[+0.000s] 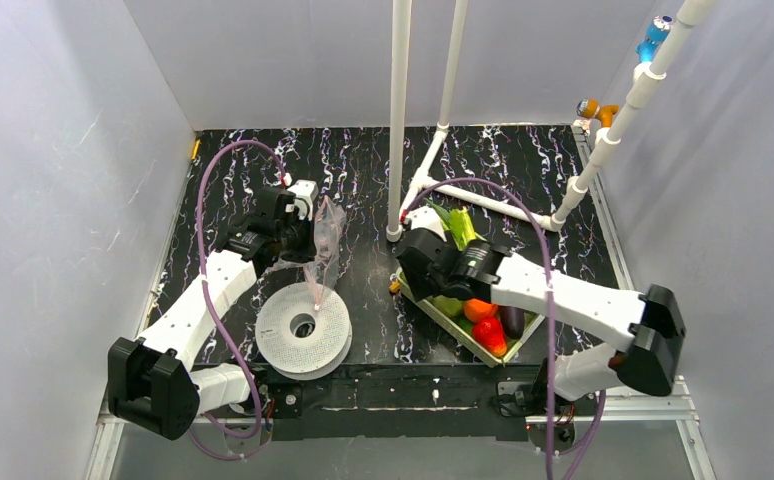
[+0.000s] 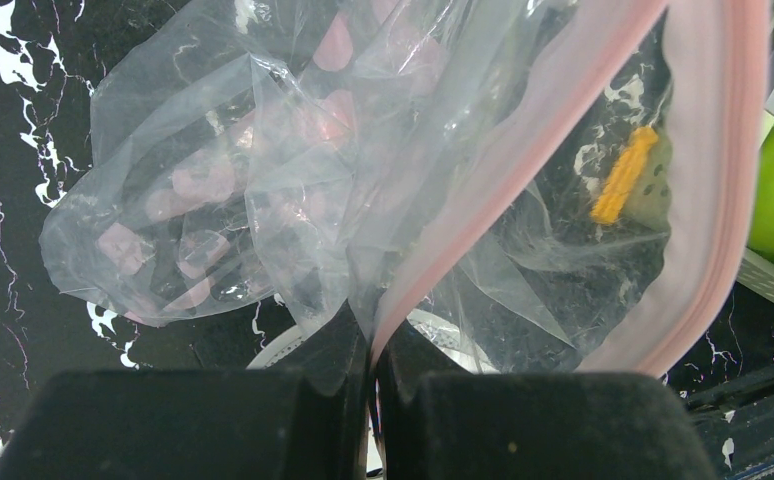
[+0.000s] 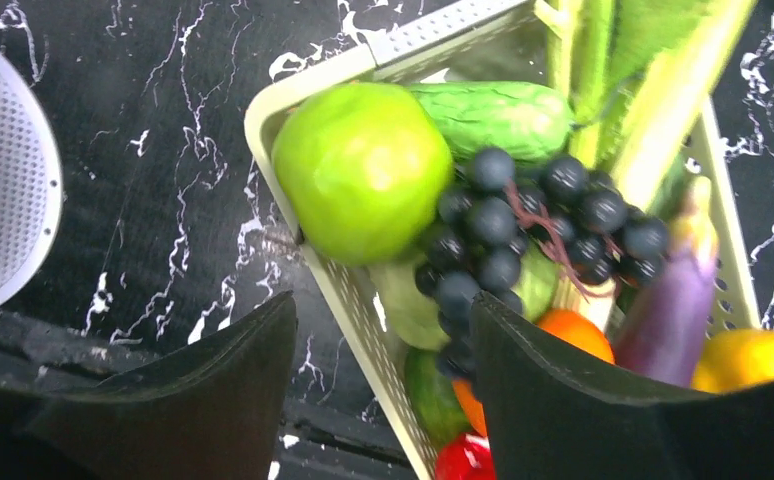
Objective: Place the food in the zip-top bag and seal the zipper
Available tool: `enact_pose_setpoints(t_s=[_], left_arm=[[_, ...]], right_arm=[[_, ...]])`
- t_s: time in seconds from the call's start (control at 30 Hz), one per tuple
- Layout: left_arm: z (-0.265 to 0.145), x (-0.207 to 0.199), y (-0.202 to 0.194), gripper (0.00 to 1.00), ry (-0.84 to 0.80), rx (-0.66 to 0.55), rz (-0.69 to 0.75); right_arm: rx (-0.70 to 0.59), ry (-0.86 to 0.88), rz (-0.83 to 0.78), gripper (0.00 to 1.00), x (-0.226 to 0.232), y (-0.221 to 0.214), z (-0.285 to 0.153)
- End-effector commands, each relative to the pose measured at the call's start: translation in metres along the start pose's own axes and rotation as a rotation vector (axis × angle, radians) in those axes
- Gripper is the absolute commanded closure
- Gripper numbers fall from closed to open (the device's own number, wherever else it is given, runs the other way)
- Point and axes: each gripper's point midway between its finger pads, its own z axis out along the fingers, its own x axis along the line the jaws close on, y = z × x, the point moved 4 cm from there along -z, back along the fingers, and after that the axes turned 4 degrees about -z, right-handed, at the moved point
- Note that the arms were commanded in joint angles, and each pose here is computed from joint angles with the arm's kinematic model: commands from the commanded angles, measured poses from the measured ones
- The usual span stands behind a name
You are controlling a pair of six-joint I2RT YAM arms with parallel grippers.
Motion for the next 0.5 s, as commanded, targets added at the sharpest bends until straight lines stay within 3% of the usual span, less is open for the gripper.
enact_pose_setpoints(t_s=[0.0, 0.17, 0.33, 0.47], left_arm=[[-0.007, -0.003, 0.006, 1.00, -0.010, -0.017, 0.000], [-0.011, -0.004, 0.009, 1.00, -0.016, -0.030, -0.001], [-0.013, -0.006, 0.009, 1.00, -0.024, -0.035, -0.002], [-0.012, -0.005, 0.007, 1.00, -0.023, -0.030, -0.002]], right_arm=[[-0.003, 0.013, 0.082, 0.25, -0.024, -0.014, -0.041], [0.093, 0.007, 0.266, 0.18, -0.040, -0.065, -0.057], [0.116, -0.130, 0.483, 0.02, -0.065, -0.107, -0.053], [0.114, -0.199, 0.563, 0.02, -0.075, -0.116, -0.044]])
